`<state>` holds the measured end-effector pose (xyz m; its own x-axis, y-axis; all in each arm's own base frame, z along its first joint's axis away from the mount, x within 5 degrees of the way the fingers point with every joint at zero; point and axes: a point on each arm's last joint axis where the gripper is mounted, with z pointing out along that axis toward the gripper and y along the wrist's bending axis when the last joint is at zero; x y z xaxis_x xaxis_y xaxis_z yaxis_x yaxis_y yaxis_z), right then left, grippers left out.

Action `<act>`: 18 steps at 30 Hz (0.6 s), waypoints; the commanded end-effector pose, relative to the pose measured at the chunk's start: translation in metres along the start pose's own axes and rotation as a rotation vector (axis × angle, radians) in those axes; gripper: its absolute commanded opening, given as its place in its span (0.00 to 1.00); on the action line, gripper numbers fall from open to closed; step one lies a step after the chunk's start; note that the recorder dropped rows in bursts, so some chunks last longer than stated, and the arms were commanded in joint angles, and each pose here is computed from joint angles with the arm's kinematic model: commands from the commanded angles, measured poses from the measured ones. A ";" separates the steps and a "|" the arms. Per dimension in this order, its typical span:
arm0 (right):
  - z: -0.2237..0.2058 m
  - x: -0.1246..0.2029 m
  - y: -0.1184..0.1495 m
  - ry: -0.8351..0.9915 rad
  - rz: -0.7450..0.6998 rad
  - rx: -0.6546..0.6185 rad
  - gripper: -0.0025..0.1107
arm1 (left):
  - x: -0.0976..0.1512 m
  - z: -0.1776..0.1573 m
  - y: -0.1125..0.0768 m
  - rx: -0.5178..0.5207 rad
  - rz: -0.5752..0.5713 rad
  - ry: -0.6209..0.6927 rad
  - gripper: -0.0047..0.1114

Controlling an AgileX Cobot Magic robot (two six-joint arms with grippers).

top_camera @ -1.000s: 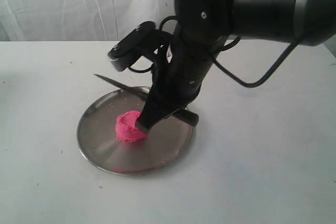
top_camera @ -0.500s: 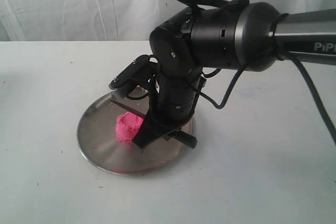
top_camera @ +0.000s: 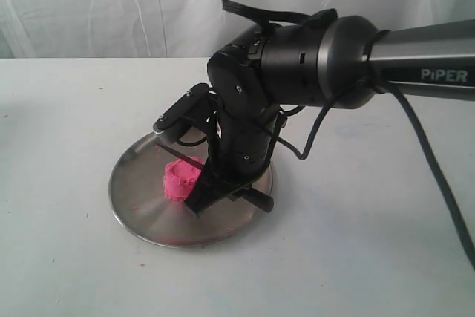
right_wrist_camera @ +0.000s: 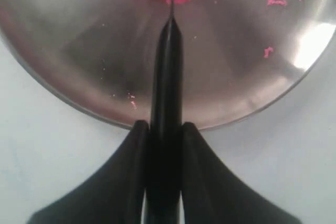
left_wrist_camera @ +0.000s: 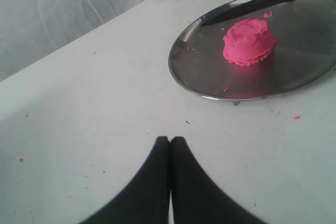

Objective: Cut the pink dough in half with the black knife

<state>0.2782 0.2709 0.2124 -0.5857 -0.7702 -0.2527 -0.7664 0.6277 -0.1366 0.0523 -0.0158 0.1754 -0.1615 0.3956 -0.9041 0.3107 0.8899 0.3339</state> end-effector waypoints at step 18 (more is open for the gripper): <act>0.007 -0.002 0.001 -0.008 0.010 -0.001 0.06 | 0.001 0.000 -0.001 0.004 0.021 -0.004 0.04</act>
<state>0.2807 0.2739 0.2043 -0.5883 -0.7677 -0.2542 -0.7651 0.6301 -0.1325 0.0523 -0.0158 0.1754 -0.1525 0.4211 -0.8941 0.3152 0.8782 0.3598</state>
